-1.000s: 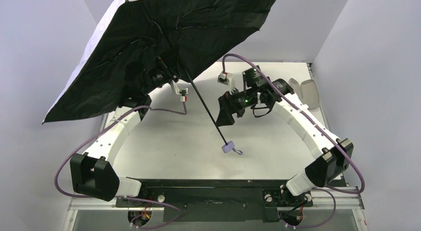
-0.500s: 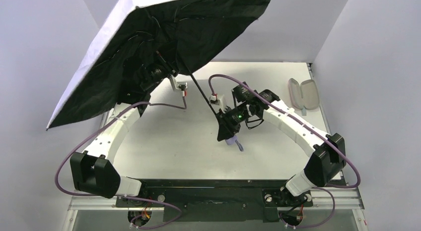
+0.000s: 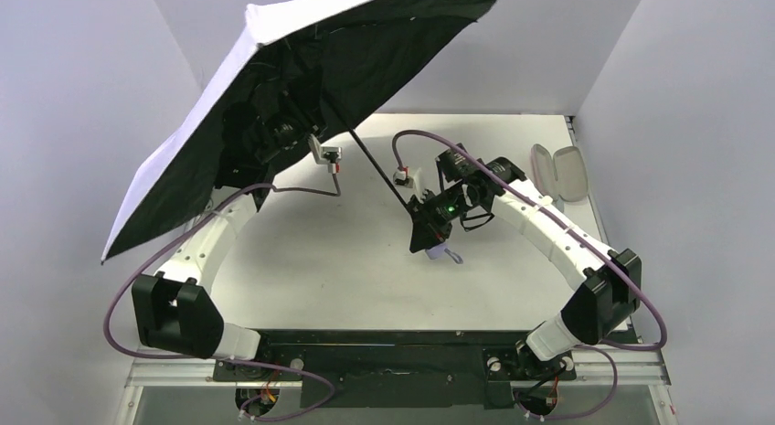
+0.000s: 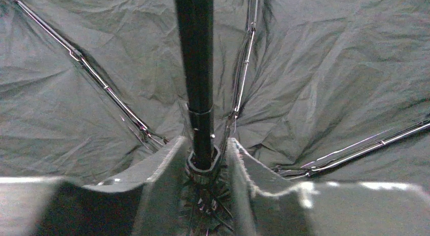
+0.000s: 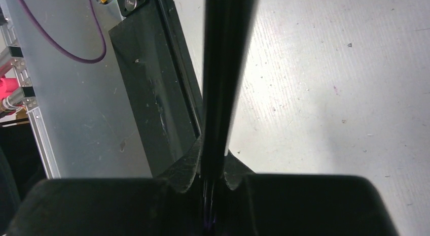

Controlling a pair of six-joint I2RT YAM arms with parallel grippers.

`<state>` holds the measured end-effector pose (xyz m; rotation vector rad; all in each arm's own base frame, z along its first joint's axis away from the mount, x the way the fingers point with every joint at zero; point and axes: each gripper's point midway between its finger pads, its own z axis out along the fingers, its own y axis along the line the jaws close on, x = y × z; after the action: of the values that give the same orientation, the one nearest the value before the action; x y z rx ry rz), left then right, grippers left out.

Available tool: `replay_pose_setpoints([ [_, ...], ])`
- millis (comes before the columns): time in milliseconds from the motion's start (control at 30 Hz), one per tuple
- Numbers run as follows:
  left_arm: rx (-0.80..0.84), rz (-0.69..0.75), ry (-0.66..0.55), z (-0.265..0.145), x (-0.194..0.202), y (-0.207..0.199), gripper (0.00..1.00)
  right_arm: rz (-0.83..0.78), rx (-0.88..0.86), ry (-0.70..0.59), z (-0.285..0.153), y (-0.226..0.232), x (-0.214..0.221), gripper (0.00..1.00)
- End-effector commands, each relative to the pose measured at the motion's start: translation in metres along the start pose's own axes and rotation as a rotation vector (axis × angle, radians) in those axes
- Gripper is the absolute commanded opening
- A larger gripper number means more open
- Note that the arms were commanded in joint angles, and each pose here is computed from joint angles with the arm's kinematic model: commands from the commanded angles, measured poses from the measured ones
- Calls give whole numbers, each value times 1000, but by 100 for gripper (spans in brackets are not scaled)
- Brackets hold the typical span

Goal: Open the umbrella

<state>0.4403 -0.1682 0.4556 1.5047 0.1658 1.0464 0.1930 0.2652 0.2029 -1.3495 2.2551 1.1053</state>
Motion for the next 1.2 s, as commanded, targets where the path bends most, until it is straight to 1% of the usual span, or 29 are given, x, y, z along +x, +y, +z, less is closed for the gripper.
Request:
replay_pose_setpoints([
  [0,-60,64,78,-24,16,29,36,-185,-40,-100,-24,32,-28,0],
  [67,-42,59,46,-29,5,24,39,-180,-52,-103,-24,34,-28,0],
  [167,-4,34,-48,-33,-25,8,45,-175,-66,-105,-22,36,-27,0],
  [200,2,23,-84,-36,-37,9,46,-174,-69,-104,-22,36,-26,0],
  [300,48,-16,-168,-43,-72,-7,48,-172,-76,-109,-20,37,-26,0],
  [333,64,-36,-202,-46,-86,-8,47,-168,-77,-108,-20,37,-25,0],
  [367,104,-58,-233,-50,-99,-21,47,-167,-75,-110,-19,36,-25,0],
  [400,101,-57,-246,-52,-107,-17,47,-164,-75,-108,-19,36,-23,0],
  [433,127,-76,-263,-55,-117,-27,47,-161,-70,-109,-19,35,-23,0],
  [467,124,-73,-265,-58,-124,-24,45,-159,-69,-109,-19,35,-21,0],
  [500,143,-88,-274,-61,-133,-32,45,-158,-66,-108,-19,35,-20,0],
  [600,167,-103,-252,-71,-146,-39,39,-154,-61,-109,-21,36,-16,0],
  [733,152,-109,-144,-75,-135,-34,34,-154,-56,-107,-21,36,-13,0],
  [900,152,-140,-18,-70,-106,-32,32,-165,-52,-101,-21,35,-10,0],
  [1000,116,-139,40,-62,-87,-23,30,-170,-47,-99,-21,34,-8,0],
  [1167,130,-136,111,-60,-57,-27,24,-175,-28,-93,-23,34,-2,0],
])
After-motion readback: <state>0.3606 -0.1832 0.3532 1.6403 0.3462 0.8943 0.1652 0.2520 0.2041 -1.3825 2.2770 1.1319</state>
